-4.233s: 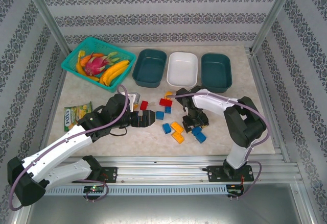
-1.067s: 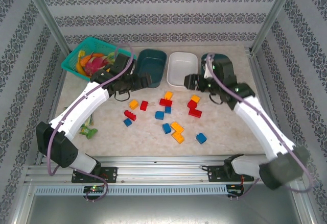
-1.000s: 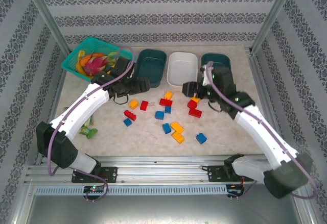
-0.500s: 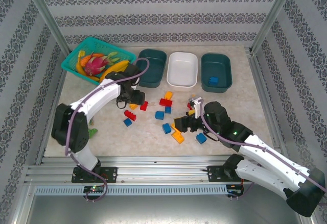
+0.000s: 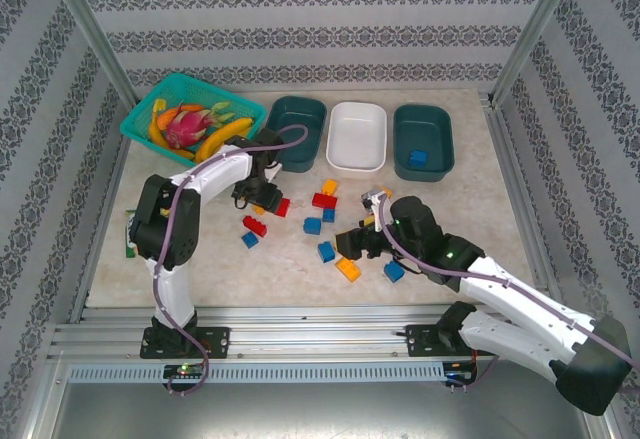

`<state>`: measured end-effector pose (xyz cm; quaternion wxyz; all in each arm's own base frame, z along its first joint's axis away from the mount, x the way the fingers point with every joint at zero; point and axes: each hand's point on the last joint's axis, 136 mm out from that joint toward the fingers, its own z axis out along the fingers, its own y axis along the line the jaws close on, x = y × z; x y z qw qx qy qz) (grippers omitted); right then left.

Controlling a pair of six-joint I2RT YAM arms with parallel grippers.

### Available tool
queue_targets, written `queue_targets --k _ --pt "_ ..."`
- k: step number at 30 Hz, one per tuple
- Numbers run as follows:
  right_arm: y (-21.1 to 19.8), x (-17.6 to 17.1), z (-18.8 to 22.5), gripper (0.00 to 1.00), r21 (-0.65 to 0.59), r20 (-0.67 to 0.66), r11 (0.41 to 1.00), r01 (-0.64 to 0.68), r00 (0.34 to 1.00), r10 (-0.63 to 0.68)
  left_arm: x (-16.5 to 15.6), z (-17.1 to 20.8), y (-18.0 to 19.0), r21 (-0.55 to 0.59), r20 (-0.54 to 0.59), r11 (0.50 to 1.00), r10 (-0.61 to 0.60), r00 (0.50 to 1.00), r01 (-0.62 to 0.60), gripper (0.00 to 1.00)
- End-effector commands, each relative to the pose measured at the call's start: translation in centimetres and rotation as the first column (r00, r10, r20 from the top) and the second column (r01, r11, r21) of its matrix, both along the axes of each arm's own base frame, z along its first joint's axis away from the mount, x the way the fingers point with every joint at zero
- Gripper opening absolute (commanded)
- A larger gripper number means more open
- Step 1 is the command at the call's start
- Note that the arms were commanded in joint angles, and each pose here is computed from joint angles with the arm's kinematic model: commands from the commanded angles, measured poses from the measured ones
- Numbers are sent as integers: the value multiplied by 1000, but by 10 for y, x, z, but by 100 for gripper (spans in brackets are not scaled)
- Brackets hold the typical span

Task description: Sort the legos into containers by color

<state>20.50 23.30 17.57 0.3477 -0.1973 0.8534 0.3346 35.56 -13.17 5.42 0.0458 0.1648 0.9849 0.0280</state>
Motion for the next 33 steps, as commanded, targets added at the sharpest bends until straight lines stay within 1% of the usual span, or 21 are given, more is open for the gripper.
queue_targets --k 1,4,6,14,18,24,28,33 --pt "7 0 8 87 17 23 999 -33 999 33 4 -4 8 23 -31 1000 -14 999 15 67" --pt "8 1 8 87 16 22 999 -34 999 33 8 -9 9 15 -32 1000 -10 999 10 67" --pt "7 2 7 87 11 19 999 -31 999 31 11 -12 11 10 -40 1000 -2 999 2 64" --pt "5 6 5 86 10 3 1000 -15 1000 14 14 -21 3 -37 -59 999 -10 998 7 44" --pt "4 9 4 86 12 -2 1000 -6 1000 6 10 -25 3 -40 -72 999 -7 997 4 38" --pt "7 14 11 86 22 8 1000 -2 1000 2 10 -22 5 -40 -45 999 13 999 -15 34" --pt "9 18 15 86 24 11 1000 -1 1000 1 12 -10 7 -40 -13 998 37 999 -38 33" --pt "5 27 29 86 26 50 999 25 998 -26 22 34 8 -49 66 995 85 994 -81 32"
